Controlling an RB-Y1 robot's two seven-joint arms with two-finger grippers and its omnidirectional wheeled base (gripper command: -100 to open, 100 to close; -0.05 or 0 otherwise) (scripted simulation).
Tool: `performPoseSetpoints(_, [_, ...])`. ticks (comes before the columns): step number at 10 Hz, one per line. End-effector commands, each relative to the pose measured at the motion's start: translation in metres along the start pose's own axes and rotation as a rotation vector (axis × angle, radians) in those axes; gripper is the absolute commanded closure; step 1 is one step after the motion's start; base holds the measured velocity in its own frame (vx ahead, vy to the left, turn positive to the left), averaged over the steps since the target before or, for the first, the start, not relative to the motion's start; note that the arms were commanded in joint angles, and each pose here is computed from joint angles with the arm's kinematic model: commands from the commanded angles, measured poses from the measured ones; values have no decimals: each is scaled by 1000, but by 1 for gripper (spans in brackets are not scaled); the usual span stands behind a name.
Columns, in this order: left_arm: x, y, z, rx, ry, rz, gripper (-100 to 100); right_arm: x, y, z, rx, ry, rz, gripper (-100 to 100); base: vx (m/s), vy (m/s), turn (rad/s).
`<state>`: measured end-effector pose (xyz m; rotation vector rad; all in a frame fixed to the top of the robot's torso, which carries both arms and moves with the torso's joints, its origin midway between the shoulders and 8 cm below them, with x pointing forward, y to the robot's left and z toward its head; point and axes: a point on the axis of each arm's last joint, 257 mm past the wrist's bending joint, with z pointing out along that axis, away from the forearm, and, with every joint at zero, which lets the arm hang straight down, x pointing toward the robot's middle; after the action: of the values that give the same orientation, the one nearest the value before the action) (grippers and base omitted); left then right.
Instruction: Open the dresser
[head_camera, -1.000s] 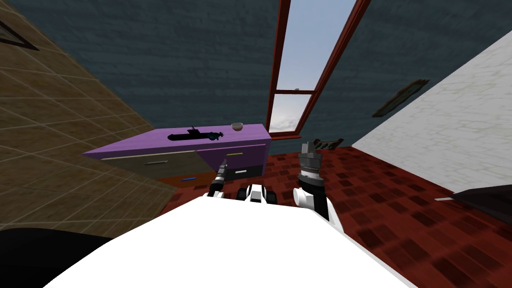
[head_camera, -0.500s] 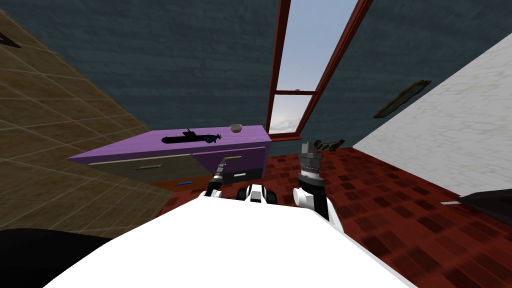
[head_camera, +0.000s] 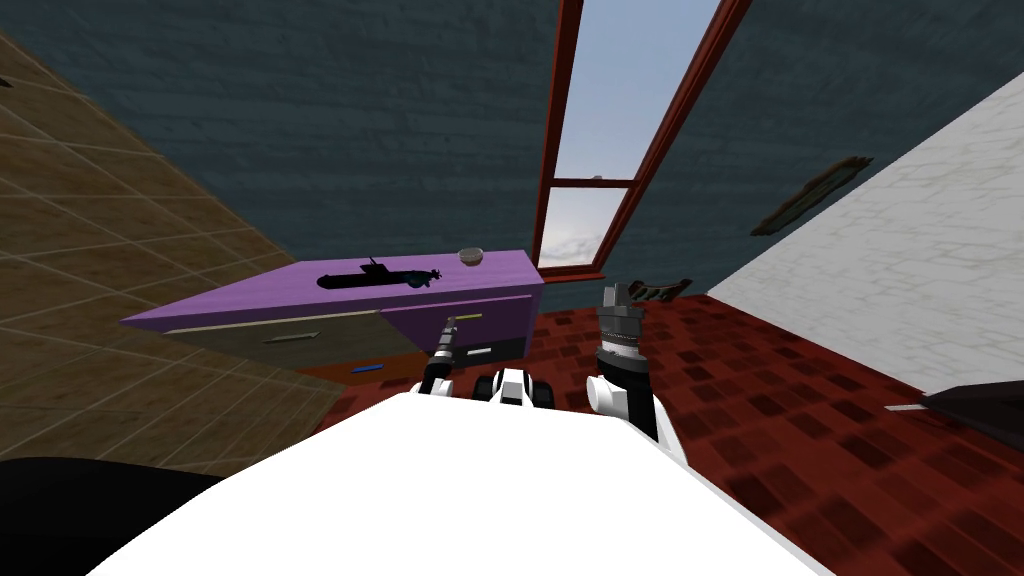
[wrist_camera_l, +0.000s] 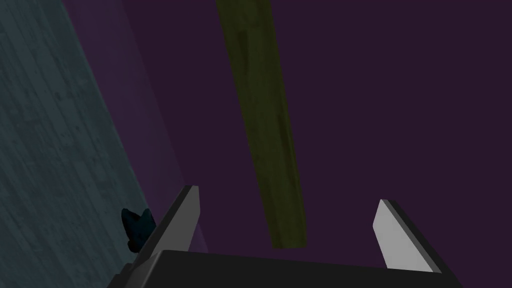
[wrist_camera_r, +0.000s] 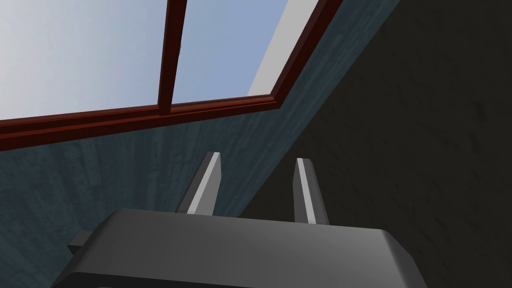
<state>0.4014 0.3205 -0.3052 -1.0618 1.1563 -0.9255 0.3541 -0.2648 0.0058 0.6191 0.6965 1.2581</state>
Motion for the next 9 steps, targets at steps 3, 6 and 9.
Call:
performPoseSetpoints(3, [3, -5, 2, 0, -12, -21, -100, 0, 0, 0, 0, 0, 0, 0, 42, 6, -10])
performPoseSetpoints(6, [3, -8, 0, 2, -11, -21, 100, 0, 0, 0, 0, 0, 0, 0, -64, -17, 4])
performPoseSetpoints(9, [3, -13, -5, 6, -10, -22, 100, 0, 0, 0, 0, 0, 0, 0, -203, -49, 6])
